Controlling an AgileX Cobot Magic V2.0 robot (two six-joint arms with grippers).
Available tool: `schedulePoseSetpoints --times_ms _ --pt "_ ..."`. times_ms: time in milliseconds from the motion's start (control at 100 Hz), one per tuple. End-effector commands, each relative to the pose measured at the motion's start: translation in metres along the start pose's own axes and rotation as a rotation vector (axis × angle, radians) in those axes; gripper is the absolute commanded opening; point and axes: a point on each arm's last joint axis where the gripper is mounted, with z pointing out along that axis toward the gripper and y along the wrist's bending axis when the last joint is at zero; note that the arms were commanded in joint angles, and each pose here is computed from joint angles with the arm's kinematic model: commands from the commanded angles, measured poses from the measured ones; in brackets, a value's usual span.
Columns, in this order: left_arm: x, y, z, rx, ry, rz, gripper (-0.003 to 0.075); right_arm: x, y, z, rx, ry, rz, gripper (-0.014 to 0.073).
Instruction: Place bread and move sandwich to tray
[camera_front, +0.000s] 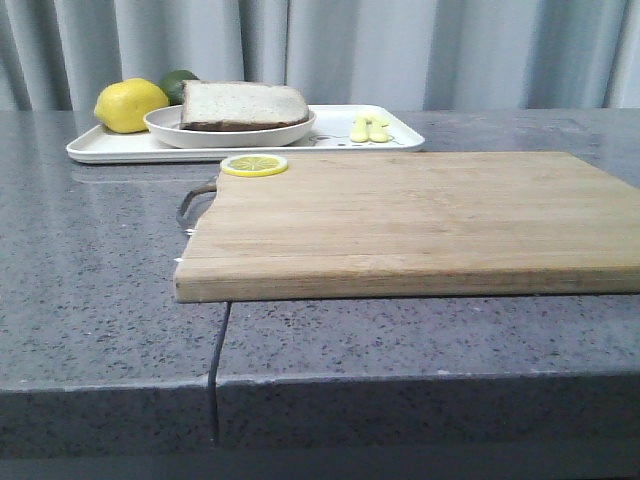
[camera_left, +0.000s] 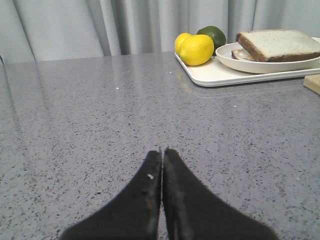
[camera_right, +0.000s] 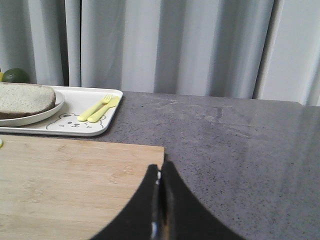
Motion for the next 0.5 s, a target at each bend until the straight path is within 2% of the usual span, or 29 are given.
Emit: schedulePoseSetpoints --times_ms 0,190,340,490 --pt "-0.004 0.000 -0.002 0.007 -0.104 -0.014 -0.0019 -0.015 -0.001 -0.001 0.010 -0.093 -0.007 -0.0118" --pt "-0.004 0.000 -0.002 0.007 -0.104 -0.014 -0.0019 -0.009 -0.001 0.000 0.011 -0.078 -0.017 -0.0118" --pt "-0.004 0.000 -0.002 0.007 -0.104 -0.014 -0.0019 0.017 -0.001 -0.004 0.013 -0.059 -0.035 -0.0118" --pt "-0.004 0.000 -0.002 0.007 -0.104 -0.014 -0.0019 0.040 -0.001 -0.014 0.015 -0.107 -0.053 -0.0118"
